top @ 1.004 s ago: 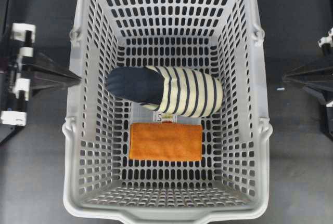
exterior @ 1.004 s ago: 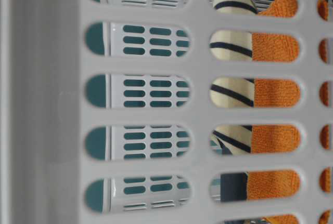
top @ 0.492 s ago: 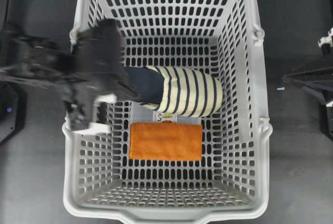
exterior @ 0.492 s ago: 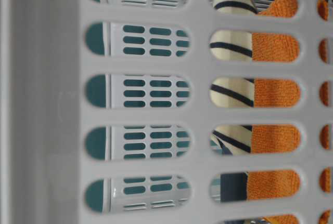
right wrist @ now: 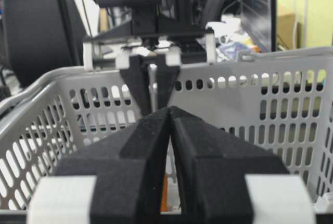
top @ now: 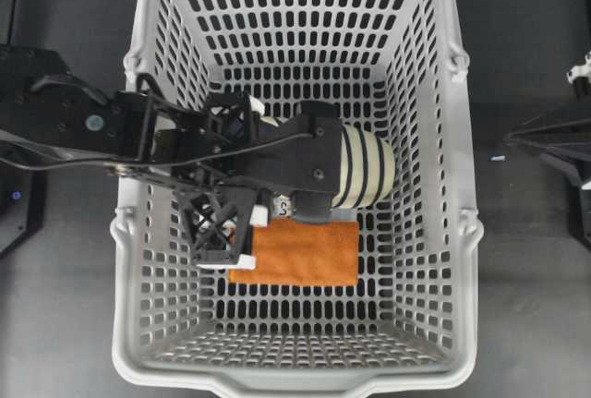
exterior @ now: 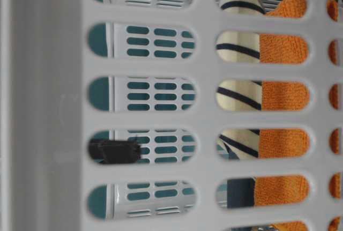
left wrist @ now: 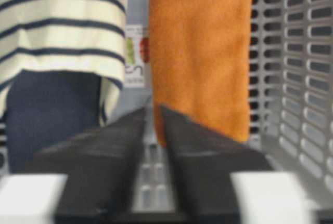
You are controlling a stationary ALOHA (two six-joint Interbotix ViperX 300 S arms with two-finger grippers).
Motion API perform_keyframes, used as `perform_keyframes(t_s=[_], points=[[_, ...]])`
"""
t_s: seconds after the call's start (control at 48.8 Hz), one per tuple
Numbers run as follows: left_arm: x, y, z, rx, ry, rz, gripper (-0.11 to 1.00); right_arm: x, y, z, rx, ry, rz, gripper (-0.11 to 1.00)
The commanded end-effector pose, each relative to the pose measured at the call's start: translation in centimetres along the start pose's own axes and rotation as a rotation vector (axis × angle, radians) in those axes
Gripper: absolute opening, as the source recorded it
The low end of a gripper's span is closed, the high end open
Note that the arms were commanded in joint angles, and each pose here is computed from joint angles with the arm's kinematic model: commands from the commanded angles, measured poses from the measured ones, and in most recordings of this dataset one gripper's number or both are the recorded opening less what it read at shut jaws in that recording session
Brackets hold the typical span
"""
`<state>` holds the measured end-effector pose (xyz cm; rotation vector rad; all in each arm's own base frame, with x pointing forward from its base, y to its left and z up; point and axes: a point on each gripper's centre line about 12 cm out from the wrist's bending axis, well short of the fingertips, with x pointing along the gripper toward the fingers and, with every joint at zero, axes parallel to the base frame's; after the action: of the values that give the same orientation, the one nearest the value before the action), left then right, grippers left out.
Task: Pick up the orange cloth from the shopping basket with the left arm.
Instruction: 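Move the left gripper into the basket above the orange cloth, then lower the open left gripper onto the orange cloth and close it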
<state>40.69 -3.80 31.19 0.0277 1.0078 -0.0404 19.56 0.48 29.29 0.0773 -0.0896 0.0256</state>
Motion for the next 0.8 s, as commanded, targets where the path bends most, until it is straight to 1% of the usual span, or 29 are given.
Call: perform_keyframes(t_s=[0.0, 0.041, 0.082, 0.143, 0.205, 0.246, 0.287, 0.348, 0.451, 0.615, 0.778], points=[[-0.3, -0.2, 0.7, 0.006, -0.026, -0.001, 0.27, 0.0, 0.1, 0.4, 0.006, -0.015, 0.004, -0.01], [0.2, -0.3, 0.7, 0.007, -0.022, -0.002, 0.39, -0.1, 0.1, 0.5, 0.008, -0.021, 0.006, -0.01], [0.7, -0.5, 0.8, 0.010, -0.025, -0.005, 0.53, -0.1, 0.2, 0.6, 0.009, -0.022, 0.010, -0.01], [1.7, -0.9, 0.9, 0.018, -0.036, -0.010, 0.70, -0.2, 0.3, 0.7, 0.007, -0.030, 0.013, -0.01], [2.7, -1.1, 0.8, 0.022, -0.037, -0.014, 0.84, -0.2, 0.3, 0.7, 0.009, -0.031, 0.015, -0.01], [3.3, -1.2, 0.8, 0.020, -0.038, -0.015, 0.89, -0.2, 0.3, 0.7, 0.009, -0.030, 0.015, -0.01], [3.9, -1.2, 0.7, 0.022, -0.039, -0.015, 0.90, -0.2, 0.3, 0.7, 0.009, -0.030, 0.015, -0.01], [4.6, -1.3, 0.8, 0.014, -0.047, -0.018, 0.89, -0.2, 0.3, 0.7, 0.009, -0.030, 0.015, -0.01], [5.7, -1.6, 0.9, -0.011, -0.062, -0.024, 0.90, -0.2, 0.3, 0.8, 0.011, -0.031, 0.014, -0.01], [7.8, -2.2, -0.4, -0.053, -0.016, -0.028, 0.90, -0.2, 0.3, 0.7, 0.011, -0.028, 0.015, -0.01], [8.9, -2.5, -0.9, -0.058, -0.030, -0.036, 0.90, -0.2, 0.3, 0.7, 0.011, -0.028, 0.015, -0.01]])
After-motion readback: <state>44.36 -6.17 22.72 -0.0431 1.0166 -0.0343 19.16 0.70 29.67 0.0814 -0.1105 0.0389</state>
